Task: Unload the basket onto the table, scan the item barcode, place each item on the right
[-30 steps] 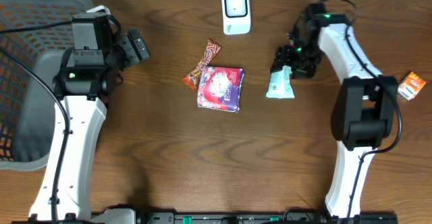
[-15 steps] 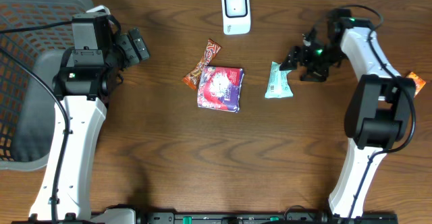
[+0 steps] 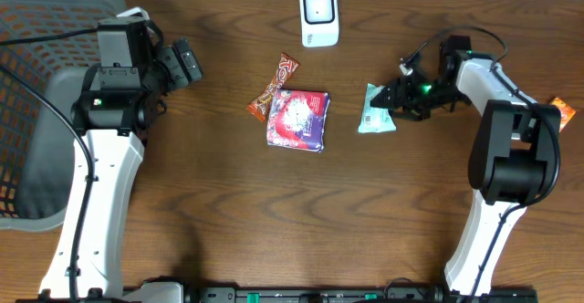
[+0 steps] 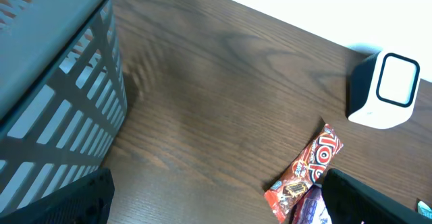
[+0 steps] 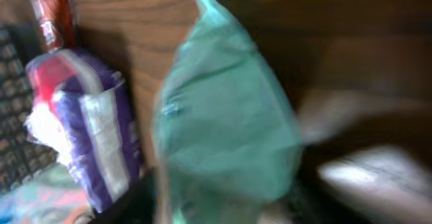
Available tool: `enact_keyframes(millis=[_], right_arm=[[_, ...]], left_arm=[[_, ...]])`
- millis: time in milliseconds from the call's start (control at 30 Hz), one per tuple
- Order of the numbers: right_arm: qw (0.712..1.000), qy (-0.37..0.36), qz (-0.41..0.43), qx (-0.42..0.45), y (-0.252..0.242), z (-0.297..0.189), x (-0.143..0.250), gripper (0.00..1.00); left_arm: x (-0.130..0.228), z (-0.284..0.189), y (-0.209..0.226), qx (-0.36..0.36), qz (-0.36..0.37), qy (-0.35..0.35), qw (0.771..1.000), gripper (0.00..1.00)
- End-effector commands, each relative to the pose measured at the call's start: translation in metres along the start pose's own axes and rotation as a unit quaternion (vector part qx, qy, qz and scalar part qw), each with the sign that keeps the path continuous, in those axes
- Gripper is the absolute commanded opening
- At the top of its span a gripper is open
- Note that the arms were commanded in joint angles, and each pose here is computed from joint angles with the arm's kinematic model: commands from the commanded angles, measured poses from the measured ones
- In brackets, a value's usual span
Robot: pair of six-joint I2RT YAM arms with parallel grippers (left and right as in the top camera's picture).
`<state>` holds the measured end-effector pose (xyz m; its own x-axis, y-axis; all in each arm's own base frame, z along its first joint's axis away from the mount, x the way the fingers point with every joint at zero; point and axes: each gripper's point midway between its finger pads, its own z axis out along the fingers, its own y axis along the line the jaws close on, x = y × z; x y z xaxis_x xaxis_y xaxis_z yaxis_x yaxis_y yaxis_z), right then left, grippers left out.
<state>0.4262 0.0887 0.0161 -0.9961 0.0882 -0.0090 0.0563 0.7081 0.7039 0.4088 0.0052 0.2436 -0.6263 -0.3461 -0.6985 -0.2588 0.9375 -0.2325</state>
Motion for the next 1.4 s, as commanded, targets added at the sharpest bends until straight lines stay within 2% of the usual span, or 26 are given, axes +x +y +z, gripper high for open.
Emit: enact_keyframes(millis=[0,67,100,200,267,400,433,533,600,667,733,800,967,1133,1300,1367], right_arm=[[1.000,0.004,0.017,0.002,-0.009,0.011,0.002,0.27],[1.000,-0.002,0.027,0.002,-0.008,0.011,-0.002,0.04],[1.000,-0.004,0.031,0.002,-0.007,0.010,-0.003,0.01],[0.999,-0.015,0.038,0.008,-0.002,0.002,-0.012,0.01],[0.997,-0.028,0.054,0.045,-0.004,-0.007,-0.019,0.01],[0.972,-0.059,0.070,0.218,-0.015,-0.045,-0.028,0.01],[0.947,-0.074,0.077,0.302,-0.018,-0.064,-0.029,0.01],[0.875,-0.119,0.099,0.458,-0.022,-0.102,-0.027,0.01],[0.818,-0.158,0.104,0.543,-0.019,-0.123,-0.026,0.01],[0.776,-0.183,0.087,0.597,-0.013,-0.130,-0.025,0.01],[0.754,-0.193,0.064,0.625,-0.006,-0.127,-0.025,0.01],[0.746,-0.189,0.045,0.637,-0.003,-0.116,-0.024,0.01],[0.743,-0.164,0.022,0.648,-0.011,-0.073,-0.021,0.01],[0.761,-0.124,0.006,0.637,-0.015,-0.029,-0.011,0.03],[0.818,-0.101,-0.004,0.567,0.014,0.018,-0.001,0.17],[0.847,-0.096,-0.005,0.522,0.035,0.034,-0.002,0.43]], left_arm=[[-0.004,-0.001,-0.001,0.000,-0.002,-0.004,1.000,0.98],[-0.004,-0.001,-0.001,0.000,-0.002,-0.004,1.000,0.98],[-0.004,-0.001,-0.001,0.000,-0.002,-0.004,1.000,0.98],[-0.004,-0.001,-0.001,0.000,-0.002,-0.004,1.000,0.98],[-0.004,-0.001,-0.001,0.000,-0.002,-0.004,1.000,0.98],[-0.004,-0.001,-0.001,0.000,-0.002,-0.004,1.000,0.98],[-0.004,-0.001,-0.001,0.000,-0.002,-0.004,1.000,0.98],[-0.004,-0.001,-0.001,0.000,-0.002,-0.004,1.000,0.98],[-0.004,-0.001,-0.001,0.000,-0.002,-0.004,1.000,0.98],[-0.004,-0.001,-0.001,0.000,-0.002,-0.004,1.000,0.98],[-0.004,-0.001,-0.001,0.000,-0.002,-0.004,1.000,0.98],[-0.004,-0.001,-0.001,0.000,-0.002,-0.004,1.000,0.98],[-0.004,-0.001,-0.001,0.000,-0.002,-0.004,1.000,0.98],[-0.004,-0.001,-0.001,0.000,-0.002,-0.004,1.000,0.98],[-0.004,-0.001,-0.001,0.000,-0.002,-0.004,1.000,0.98],[-0.004,-0.001,-0.001,0.000,-0.002,-0.004,1.000,0.98]])
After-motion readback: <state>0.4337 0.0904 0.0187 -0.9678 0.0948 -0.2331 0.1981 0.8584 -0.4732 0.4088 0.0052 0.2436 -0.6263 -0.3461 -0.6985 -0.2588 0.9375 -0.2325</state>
